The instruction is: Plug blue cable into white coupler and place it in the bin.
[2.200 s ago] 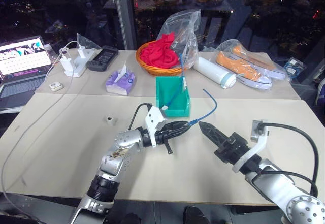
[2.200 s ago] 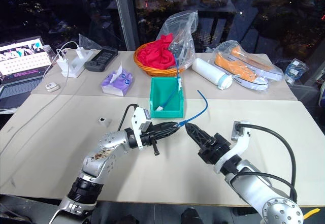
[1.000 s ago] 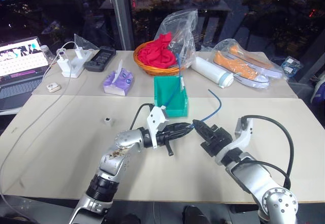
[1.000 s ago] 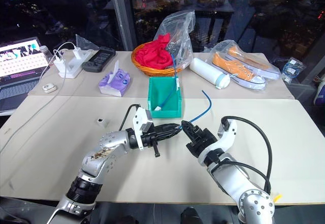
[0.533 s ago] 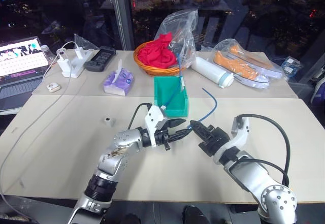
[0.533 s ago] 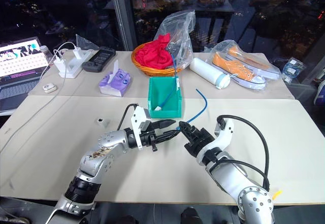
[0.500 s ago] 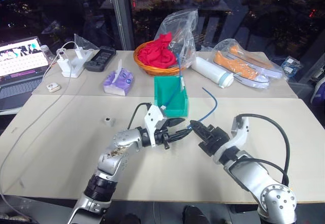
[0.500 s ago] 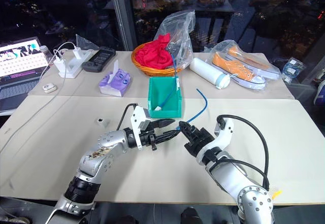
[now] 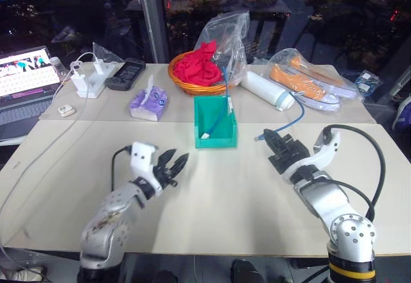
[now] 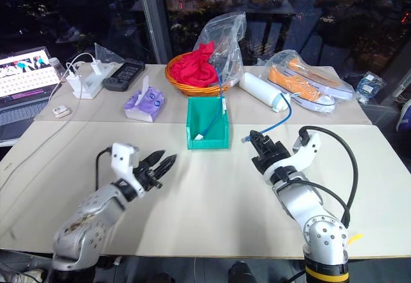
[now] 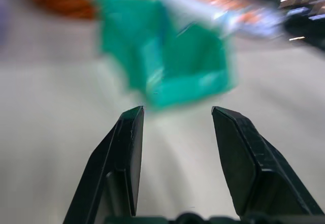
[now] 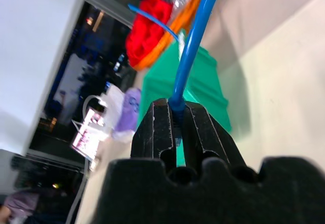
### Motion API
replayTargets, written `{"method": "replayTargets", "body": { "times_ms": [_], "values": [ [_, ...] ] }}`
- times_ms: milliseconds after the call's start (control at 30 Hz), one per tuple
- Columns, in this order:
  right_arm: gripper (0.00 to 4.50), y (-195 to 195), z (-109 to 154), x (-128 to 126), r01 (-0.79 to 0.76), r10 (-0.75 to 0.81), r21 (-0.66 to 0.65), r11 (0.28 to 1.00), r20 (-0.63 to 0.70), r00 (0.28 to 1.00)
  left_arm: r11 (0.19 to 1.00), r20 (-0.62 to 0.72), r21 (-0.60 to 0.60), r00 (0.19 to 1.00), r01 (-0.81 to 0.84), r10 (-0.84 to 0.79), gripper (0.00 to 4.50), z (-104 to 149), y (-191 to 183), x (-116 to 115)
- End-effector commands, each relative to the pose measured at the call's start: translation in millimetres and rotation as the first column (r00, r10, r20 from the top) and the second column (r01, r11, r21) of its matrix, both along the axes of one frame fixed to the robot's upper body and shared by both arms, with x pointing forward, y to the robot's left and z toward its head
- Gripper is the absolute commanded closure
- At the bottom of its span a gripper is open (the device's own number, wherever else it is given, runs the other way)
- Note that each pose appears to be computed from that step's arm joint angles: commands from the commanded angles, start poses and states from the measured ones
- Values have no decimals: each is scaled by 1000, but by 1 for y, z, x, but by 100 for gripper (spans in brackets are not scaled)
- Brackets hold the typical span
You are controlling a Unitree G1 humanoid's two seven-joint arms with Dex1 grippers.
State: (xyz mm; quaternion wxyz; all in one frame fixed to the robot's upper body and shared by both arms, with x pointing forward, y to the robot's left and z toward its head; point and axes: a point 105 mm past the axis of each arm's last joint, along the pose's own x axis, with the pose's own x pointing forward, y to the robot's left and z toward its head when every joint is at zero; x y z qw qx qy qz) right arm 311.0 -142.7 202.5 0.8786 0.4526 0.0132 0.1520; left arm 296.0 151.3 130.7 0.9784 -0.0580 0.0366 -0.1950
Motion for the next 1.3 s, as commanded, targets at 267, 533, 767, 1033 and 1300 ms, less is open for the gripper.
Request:
{"method": "replayTargets", "body": {
  "times_ms": [267,533,767,1033,1300],
  "values": [
    [450,25,11,1,-134,134,3,991,51,990,945,-47,72,946,-318,322,81,-25,58,-13],
    [450,27,10,5,-143,144,-8,990,56,988,921,-36,103,924,-377,382,2,-39,91,21],
    [450,15,16,9,-111,112,-18,994,79,991,962,-11,195,980,-192,198,2,-51,82,43],
    [450,20,18,7,-115,116,-11,993,83,990,974,-48,207,993,-93,105,2,-62,88,51],
    [450,17,17,7,-102,102,-7,995,82,991,982,-58,159,992,-99,109,27,-57,88,68]
  ]
}}
